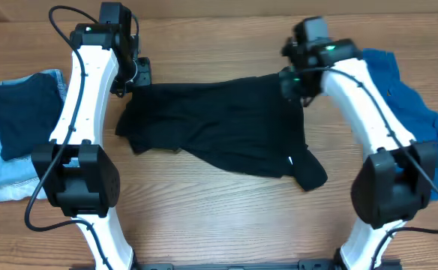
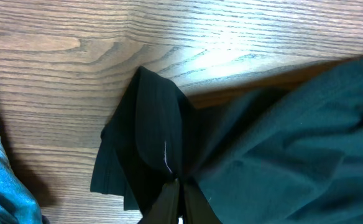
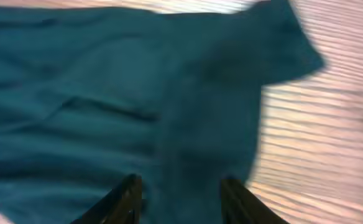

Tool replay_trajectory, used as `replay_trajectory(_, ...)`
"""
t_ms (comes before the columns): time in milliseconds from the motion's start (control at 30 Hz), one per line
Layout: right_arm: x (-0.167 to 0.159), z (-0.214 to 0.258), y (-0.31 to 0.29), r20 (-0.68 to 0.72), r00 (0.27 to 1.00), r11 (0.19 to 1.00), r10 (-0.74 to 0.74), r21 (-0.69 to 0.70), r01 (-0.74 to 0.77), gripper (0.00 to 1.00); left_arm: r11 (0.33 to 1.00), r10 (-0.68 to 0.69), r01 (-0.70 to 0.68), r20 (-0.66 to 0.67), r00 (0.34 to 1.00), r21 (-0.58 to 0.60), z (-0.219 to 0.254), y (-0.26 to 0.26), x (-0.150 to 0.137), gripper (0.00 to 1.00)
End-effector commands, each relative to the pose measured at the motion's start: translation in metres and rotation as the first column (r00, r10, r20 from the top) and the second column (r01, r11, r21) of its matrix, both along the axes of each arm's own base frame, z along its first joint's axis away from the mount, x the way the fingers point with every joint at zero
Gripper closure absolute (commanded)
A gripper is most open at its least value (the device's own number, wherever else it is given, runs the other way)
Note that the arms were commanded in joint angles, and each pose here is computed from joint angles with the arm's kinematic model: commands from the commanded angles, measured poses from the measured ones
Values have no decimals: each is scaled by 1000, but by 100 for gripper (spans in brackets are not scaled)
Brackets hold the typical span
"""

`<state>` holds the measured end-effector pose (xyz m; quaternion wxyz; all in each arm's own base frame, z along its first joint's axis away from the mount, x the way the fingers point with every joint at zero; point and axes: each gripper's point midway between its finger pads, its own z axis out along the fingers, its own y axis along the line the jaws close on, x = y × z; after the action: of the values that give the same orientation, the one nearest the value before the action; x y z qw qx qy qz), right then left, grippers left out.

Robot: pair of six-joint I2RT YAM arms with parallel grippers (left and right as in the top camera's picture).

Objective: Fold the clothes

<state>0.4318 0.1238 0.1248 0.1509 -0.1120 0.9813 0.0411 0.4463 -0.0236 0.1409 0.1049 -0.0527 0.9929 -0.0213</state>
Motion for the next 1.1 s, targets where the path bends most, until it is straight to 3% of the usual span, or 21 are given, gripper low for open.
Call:
replay_trajectory(0, 4, -35, 12, -3, 1000, 993, 29, -113, -29, 57, 1000, -24, 24, -5, 1000, 0, -1, -3, -1, 96)
replay_trajectory(200, 30, -101, 5, 1, 1000, 971, 10, -241, -9, 62, 1000, -24, 24, -14, 1000, 0, -1, -3, -3, 96)
replay_trajectory(400, 49, -105, -5, 80, 997, 953, -12, -301, 36, 64, 999, -35, 35, -24, 999, 0, -2, -8, -6, 96)
replay_trajectory(467, 50, -101, -23, 97, 995, 922, -37, -381, 72, 76, 999, -43, 43, -23, 999, 1, -2, -11, -6, 96)
replay_trajectory(533, 50, -97, -44, 118, 987, 891, -109, -429, 149, 96, 999, -48, 48, -19, 999, 1, -2, -13, -5, 96)
replay_trajectory(667, 46, -87, -82, 162, 951, 833, -263, -460, 309, 96, 999, -46, 46, -19, 999, 10, -2, -12, -5, 96)
replay_trajectory(767, 49, -71, -101, 192, 927, 822, -323, -429, 375, 89, 999, -46, 46, -18, 999, 11, -2, -12, -5, 96)
replay_trajectory(800, 50, -65, -103, 193, 923, 832, -333, -400, 384, 80, 999, -46, 46, -17, 999, 11, -1, -11, -4, 96)
replay_trajectory(1000, 55, -68, -81, 149, 938, 899, -312, -274, 343, 78, 999, -46, 46, -15, 999, 11, -1, -12, -4, 96)
replay_trajectory(1067, 59, -70, -64, 124, 967, 943, -224, -224, 247, 78, 999, -46, 46, -14, 999, 11, -1, -12, -4, 96)
